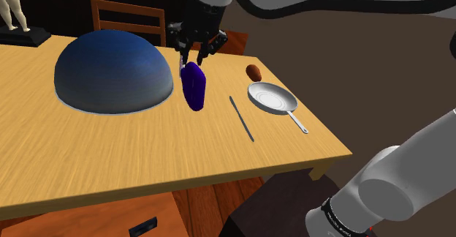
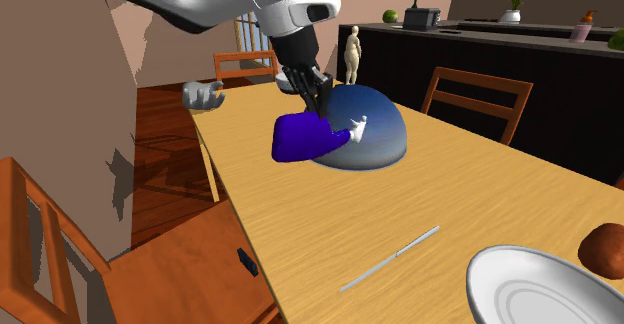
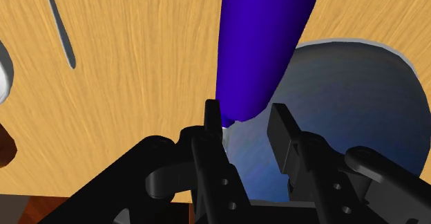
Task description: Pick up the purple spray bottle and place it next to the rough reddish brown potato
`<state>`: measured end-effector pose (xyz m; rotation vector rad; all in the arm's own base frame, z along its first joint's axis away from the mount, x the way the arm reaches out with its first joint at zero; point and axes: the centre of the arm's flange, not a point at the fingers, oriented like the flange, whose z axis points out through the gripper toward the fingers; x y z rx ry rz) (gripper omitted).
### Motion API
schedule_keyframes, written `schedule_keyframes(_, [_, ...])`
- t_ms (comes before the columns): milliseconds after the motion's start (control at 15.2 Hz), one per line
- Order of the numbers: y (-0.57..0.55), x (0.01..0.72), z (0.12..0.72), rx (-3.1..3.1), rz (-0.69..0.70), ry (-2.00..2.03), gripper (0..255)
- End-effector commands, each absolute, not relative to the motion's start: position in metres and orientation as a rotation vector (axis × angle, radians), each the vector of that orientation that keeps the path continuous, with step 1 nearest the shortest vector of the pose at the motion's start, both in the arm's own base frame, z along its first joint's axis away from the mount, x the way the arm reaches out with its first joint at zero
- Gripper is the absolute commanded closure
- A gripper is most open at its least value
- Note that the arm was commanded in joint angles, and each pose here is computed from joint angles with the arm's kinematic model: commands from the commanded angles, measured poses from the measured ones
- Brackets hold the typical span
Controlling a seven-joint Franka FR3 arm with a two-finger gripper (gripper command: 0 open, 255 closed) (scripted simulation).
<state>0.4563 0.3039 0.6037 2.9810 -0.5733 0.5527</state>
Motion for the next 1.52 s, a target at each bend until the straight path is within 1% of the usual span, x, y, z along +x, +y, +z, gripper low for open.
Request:
schedule_keyframes(0, [0.305, 0.456, 0.614, 2.981, 0.552, -0.573, 255])
schedule_keyframes(1452, [0.305, 0.456, 0.73, 2.981, 0.552, -0.573, 255])
